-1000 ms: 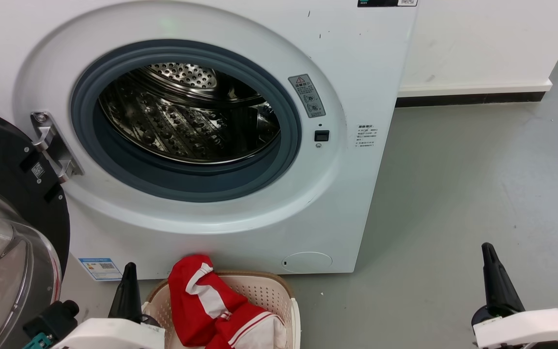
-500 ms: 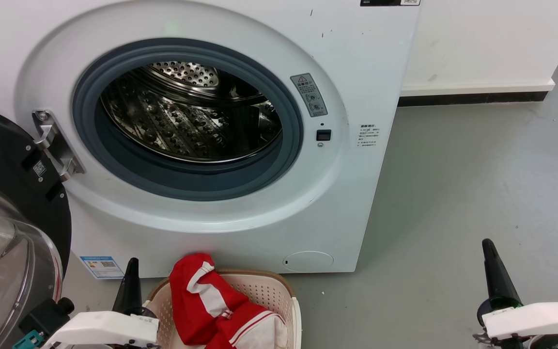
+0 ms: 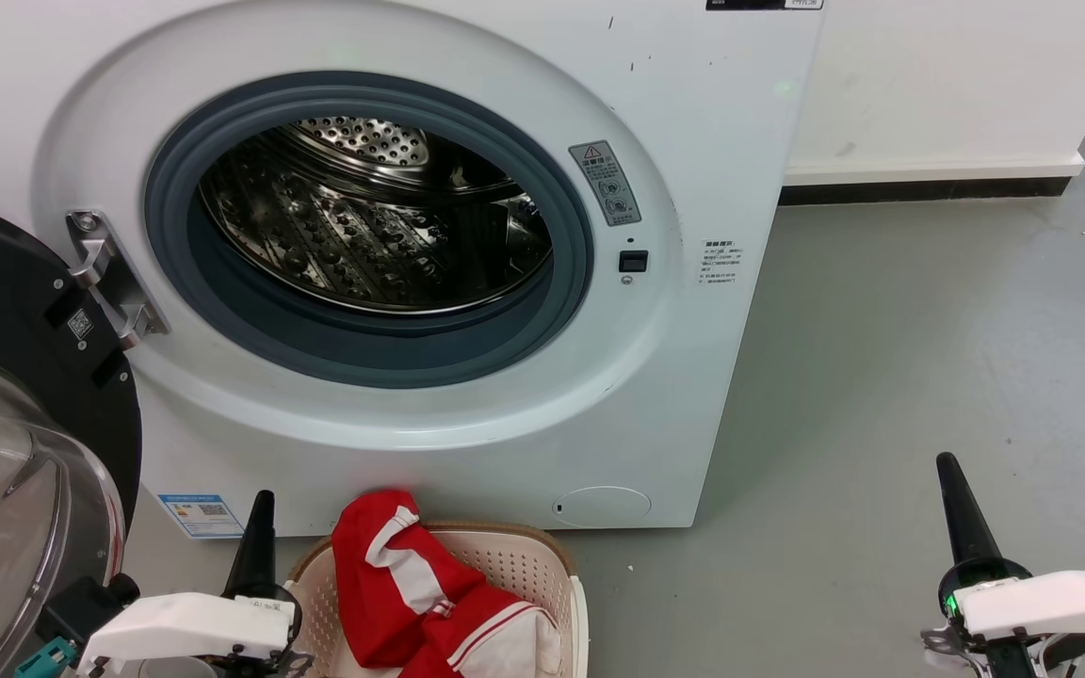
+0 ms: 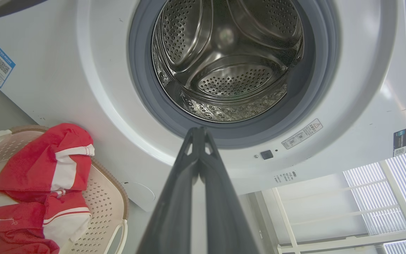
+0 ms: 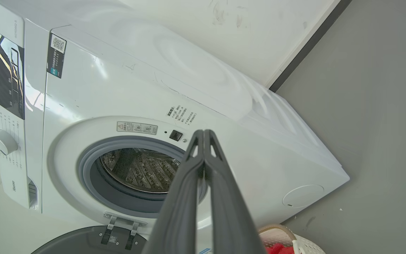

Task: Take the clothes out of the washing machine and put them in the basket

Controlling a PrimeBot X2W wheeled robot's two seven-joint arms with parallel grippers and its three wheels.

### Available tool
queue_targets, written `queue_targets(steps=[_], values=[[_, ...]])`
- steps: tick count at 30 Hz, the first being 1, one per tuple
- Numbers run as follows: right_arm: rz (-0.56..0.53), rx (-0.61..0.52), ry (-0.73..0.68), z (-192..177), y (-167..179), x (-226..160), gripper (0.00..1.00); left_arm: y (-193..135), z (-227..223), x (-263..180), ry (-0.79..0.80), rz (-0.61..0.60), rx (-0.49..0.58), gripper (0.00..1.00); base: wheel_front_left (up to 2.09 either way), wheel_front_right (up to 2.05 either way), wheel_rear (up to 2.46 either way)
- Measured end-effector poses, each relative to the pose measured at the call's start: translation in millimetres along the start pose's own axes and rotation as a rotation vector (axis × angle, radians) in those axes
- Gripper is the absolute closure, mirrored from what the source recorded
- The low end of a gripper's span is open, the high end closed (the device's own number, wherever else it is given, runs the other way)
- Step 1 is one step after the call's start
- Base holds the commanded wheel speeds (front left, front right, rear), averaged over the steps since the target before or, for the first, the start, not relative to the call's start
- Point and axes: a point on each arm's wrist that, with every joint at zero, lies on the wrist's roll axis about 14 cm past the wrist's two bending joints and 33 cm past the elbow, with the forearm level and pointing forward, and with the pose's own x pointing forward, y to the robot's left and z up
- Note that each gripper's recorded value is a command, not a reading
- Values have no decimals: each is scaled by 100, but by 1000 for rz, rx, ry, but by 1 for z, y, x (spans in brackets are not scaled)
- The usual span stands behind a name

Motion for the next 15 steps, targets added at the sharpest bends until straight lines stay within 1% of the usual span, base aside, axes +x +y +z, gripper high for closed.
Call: queue_targets(steps=[15], values=[[-6, 151, 15, -1, 0, 6, 100, -4, 2, 5, 10, -19, -157, 100, 0, 0, 0]])
